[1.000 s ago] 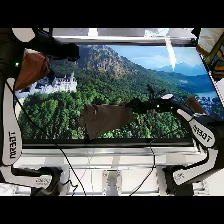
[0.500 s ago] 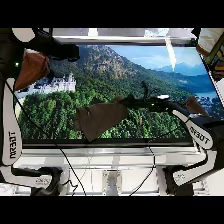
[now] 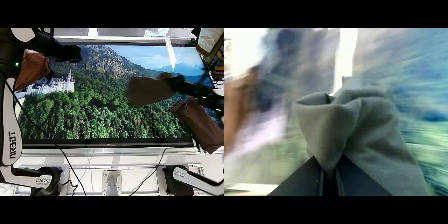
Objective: Fold the shirts.
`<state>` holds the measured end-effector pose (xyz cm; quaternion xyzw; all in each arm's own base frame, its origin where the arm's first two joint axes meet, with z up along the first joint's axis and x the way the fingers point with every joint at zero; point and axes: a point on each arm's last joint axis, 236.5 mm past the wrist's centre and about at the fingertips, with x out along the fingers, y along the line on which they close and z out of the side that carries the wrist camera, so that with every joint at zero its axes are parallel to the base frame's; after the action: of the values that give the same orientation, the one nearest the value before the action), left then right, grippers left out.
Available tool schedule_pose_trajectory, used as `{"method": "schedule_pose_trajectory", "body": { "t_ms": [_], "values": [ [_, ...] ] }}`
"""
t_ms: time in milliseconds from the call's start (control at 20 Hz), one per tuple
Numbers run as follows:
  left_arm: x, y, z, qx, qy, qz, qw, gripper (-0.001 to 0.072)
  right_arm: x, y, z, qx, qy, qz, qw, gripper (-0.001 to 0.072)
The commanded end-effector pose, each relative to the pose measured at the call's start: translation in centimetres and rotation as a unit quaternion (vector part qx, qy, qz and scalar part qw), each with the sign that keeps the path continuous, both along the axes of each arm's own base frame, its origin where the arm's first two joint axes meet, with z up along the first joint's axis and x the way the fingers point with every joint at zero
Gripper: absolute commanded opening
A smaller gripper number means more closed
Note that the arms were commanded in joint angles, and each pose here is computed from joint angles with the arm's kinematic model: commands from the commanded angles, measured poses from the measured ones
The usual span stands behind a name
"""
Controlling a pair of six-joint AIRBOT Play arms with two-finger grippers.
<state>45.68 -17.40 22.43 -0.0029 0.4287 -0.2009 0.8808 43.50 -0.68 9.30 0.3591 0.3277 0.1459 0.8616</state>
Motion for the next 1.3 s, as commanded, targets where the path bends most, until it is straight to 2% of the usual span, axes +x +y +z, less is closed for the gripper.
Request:
{"method": "schedule_pose_trajectory", "body": {
  "t_ms": [0, 100, 200, 400, 550, 600, 650, 700, 750, 900, 1050, 1150, 1250],
  "values": [
    [-0.2, -1.0, 0.4, -0.020, -0.001, -0.010, 1.000, 0.0421, -9.7, -9.7, -2.4, -0.166, 0.148, -0.075, 0.972, 0.0029],
    [-0.3, -1.5, 0.6, -0.030, 0.000, -0.016, 0.999, 0.0420, -16.2, -13.4, -3.9, -0.242, 0.246, -0.091, 0.934, 0.0029],
    [-0.5, -2.1, 0.7, -0.042, 0.003, -0.023, 0.999, 0.0420, -20.8, -16.2, -4.2, -0.287, 0.297, -0.121, 0.903, 0.0028],
    [-1.0, -2.4, 0.6, -0.047, 0.011, -0.029, 0.998, 0.0420, -27.1, -19.3, -5.7, -0.298, 0.369, -0.175, 0.863, 0.0029],
    [-0.9, -2.4, 0.7, -0.047, 0.009, -0.030, 0.998, 0.0420, -28.0, -19.2, -7.2, -0.286, 0.384, -0.178, 0.860, 0.0030],
    [-0.9, -2.4, 0.7, -0.046, 0.009, -0.030, 0.998, 0.0420, -28.2, -18.7, -7.8, -0.278, 0.388, -0.174, 0.861, 0.0075],
    [-0.9, -2.4, 0.7, -0.046, 0.009, -0.030, 0.998, 0.0420, -28.4, -18.4, -8.4, -0.274, 0.393, -0.170, 0.861, 0.0192],
    [-0.9, -2.4, 0.7, -0.046, 0.009, -0.030, 0.998, 0.0420, -28.5, -18.2, -8.8, -0.270, 0.396, -0.167, 0.861, 0.0340],
    [-0.9, -2.4, 0.7, -0.046, 0.009, -0.030, 0.998, 0.0420, -28.4, -18.1, -8.9, -0.267, 0.396, -0.168, 0.863, 0.0393],
    [-0.9, -2.4, 0.6, -0.046, 0.010, -0.030, 0.998, 0.0420, -26.0, -17.8, -8.4, -0.240, 0.354, -0.196, 0.883, 0.0392],
    [-1.0, -2.4, -1.3, -0.041, 0.032, -0.029, 0.998, 0.0419, -20.0, -14.6, -6.1, -0.142, 0.243, -0.203, 0.938, 0.0392],
    [-1.3, -2.4, -2.6, -0.036, 0.050, -0.030, 0.998, 0.0417, -14.9, -10.2, -2.0, -0.071, 0.121, -0.150, 0.979, 0.0390],
    [-2.0, -2.8, -2.2, -0.045, 0.055, -0.037, 0.997, 0.0417, -11.2, -4.9, 3.0, -0.029, -0.005, -0.064, 0.997, 0.0378]
  ]
}}
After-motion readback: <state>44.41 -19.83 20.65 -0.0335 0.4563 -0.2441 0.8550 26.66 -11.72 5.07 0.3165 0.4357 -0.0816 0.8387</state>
